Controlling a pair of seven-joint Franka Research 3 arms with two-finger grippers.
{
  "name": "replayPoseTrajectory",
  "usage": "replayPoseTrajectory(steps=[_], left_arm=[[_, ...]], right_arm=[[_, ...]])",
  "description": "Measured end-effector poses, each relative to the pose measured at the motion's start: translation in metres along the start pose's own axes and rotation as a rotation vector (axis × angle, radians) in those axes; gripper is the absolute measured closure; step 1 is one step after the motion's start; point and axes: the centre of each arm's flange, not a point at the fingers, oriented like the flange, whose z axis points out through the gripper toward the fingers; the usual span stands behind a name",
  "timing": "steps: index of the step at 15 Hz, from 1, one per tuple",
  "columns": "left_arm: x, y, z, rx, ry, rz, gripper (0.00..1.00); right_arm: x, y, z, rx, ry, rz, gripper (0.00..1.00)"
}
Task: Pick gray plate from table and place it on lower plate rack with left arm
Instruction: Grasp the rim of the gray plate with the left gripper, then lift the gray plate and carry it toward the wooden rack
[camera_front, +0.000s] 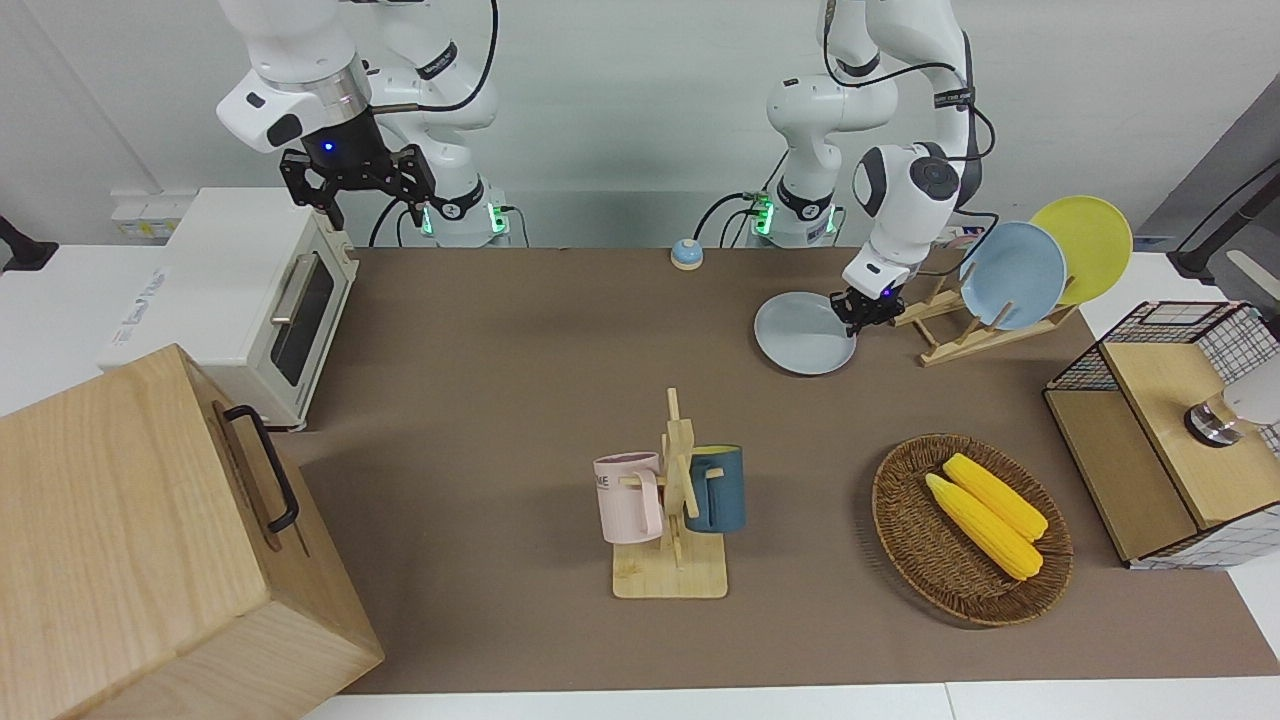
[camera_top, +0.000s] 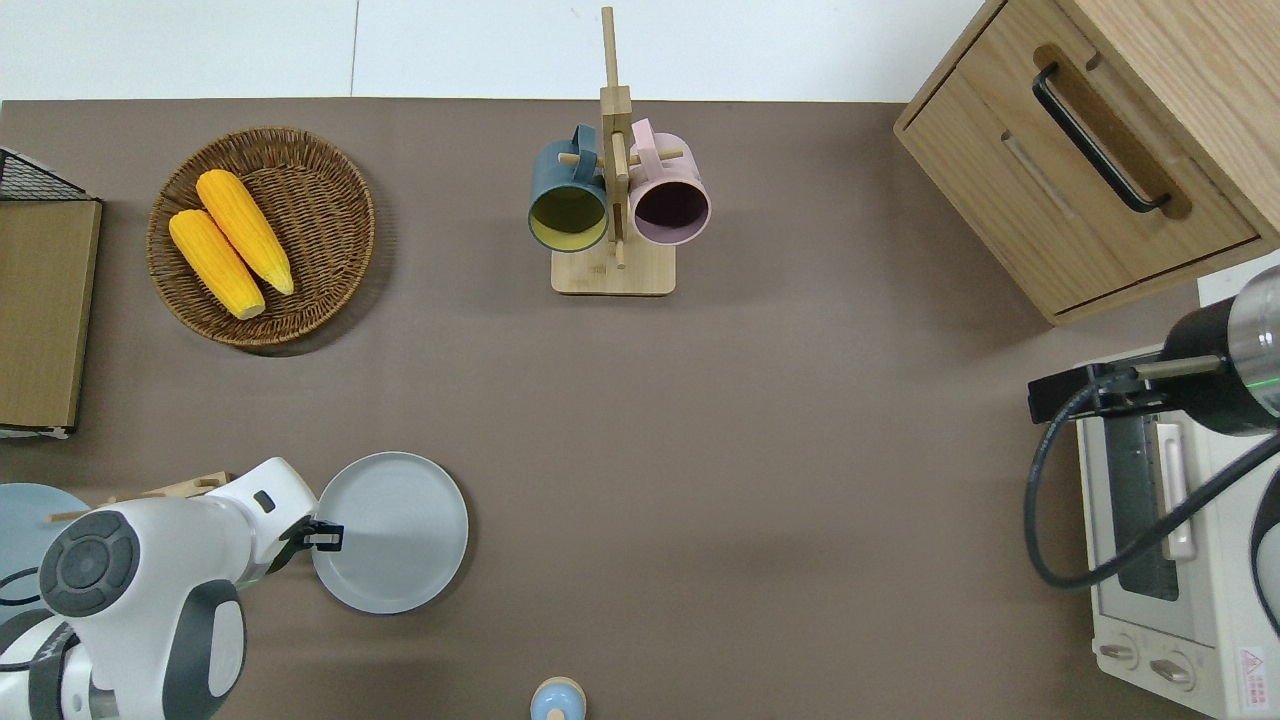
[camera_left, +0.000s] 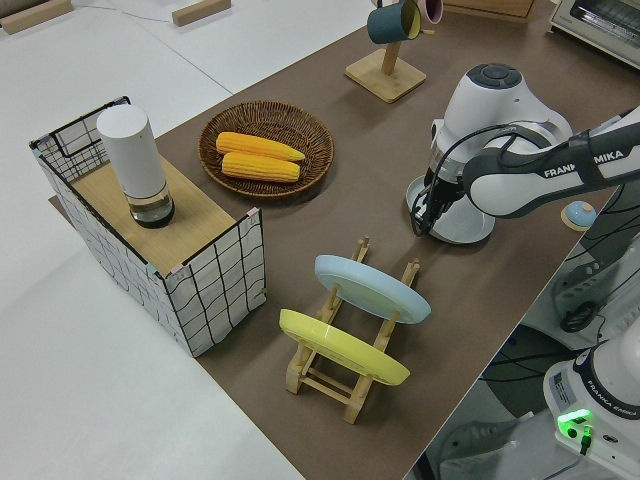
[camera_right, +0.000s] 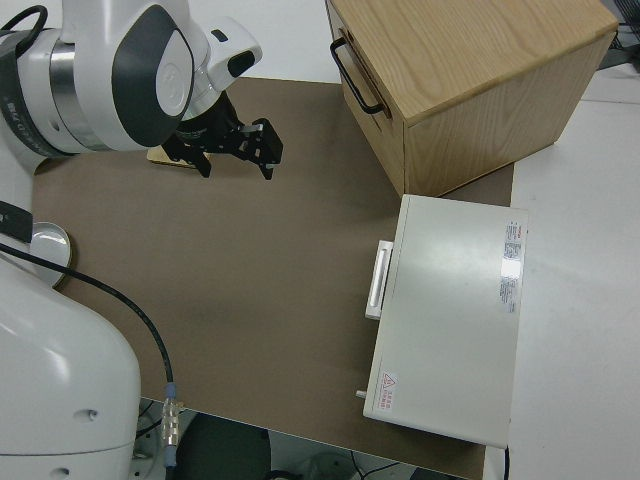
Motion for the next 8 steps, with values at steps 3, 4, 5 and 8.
replayPoseTrajectory(steps=[3,4,5,8], left_arm=[[0.000,-0.002,-0.007,-0.003,-0.014,-0.005,0.97],[0.000,-0.002,-0.010,-0.004,-0.019,-0.007,0.97],[0.001,-0.003,-0.015,-0.005,-0.023,-0.007,0.97],[0.004,-0.003,-0.030,-0.009,-0.039,-0.008,0.97]], right_arm=[[0.000,0.000,0.000,0.000,0.000,0.000,0.01],[0.000,0.000,0.000,0.000,0.000,0.000,0.01],[0.000,0.000,0.000,0.000,0.000,0.000,0.01],[0.000,0.000,0.000,0.000,0.000,0.000,0.01]])
